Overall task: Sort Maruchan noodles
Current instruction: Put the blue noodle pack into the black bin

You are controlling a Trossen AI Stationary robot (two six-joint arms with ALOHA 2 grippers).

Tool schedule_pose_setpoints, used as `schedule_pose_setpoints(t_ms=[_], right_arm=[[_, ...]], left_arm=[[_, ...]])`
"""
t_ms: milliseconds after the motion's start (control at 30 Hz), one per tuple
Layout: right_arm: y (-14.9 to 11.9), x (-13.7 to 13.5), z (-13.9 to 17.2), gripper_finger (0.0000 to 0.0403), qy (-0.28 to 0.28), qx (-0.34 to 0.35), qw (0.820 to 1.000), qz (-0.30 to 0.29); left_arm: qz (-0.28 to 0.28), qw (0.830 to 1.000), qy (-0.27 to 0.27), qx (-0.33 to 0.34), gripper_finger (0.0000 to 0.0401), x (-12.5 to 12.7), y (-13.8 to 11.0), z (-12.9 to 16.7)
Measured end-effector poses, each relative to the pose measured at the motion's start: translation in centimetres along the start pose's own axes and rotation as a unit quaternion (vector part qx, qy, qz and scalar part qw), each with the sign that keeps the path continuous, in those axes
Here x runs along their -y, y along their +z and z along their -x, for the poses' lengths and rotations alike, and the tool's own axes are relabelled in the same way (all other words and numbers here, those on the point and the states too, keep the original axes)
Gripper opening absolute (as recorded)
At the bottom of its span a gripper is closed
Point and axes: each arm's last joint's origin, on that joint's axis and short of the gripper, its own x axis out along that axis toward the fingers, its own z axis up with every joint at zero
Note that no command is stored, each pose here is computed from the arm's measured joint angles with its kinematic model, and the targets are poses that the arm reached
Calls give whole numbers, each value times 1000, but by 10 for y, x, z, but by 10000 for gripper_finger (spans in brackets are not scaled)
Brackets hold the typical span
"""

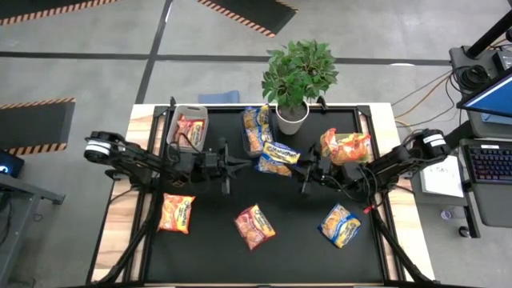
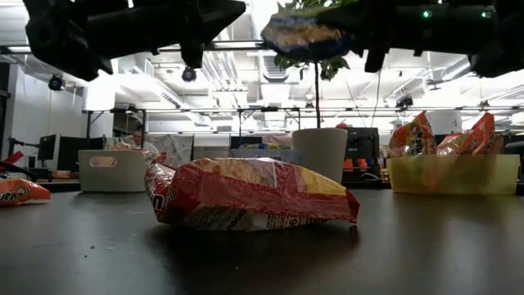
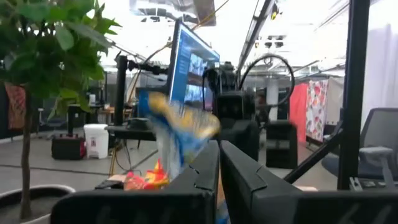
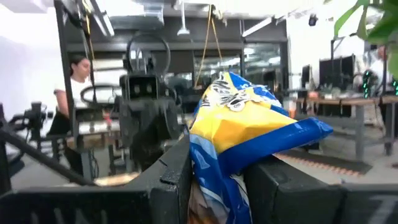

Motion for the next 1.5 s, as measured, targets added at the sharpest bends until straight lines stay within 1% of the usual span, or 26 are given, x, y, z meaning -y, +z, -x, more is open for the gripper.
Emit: schedule_pose_setpoints(t_ms=[100,200,333,567,667,833,967,1100,1267,1500], right_arm=[[1,0,-1,95,1,7,1000,10],[4,-1,-2,95,0,16,1000,12],[8,-1,-3,95,-2,27,999,19],[19,1,-2,95,-10,75,997,32],[21,0,-3,95,-12,78,996,42],[24,-2,-8,95,-5,88,995,46],[25,-3,-9,95,-1,92,995,48],[25,-3,-9,95,-1,89,995,49],[23,-3,-9,95,0,84,995,52],[23,-3,-9,95,0,82,995,52]], left_arm=[[0,1000,0,-1,11,0,-3,-2],[6,1000,1,-6,34,0,-4,-2],[14,1000,1,-10,77,-1,-6,0],[27,999,2,-19,157,-1,-11,0],[38,999,2,-20,182,0,-14,-7],[37,999,2,-24,213,4,-26,-27],[38,999,1,-3,231,7,-34,-41],[39,999,1,22,243,8,-41,-50],[38,999,1,37,245,9,-46,-54],[33,998,1,48,245,10,-43,-61]])
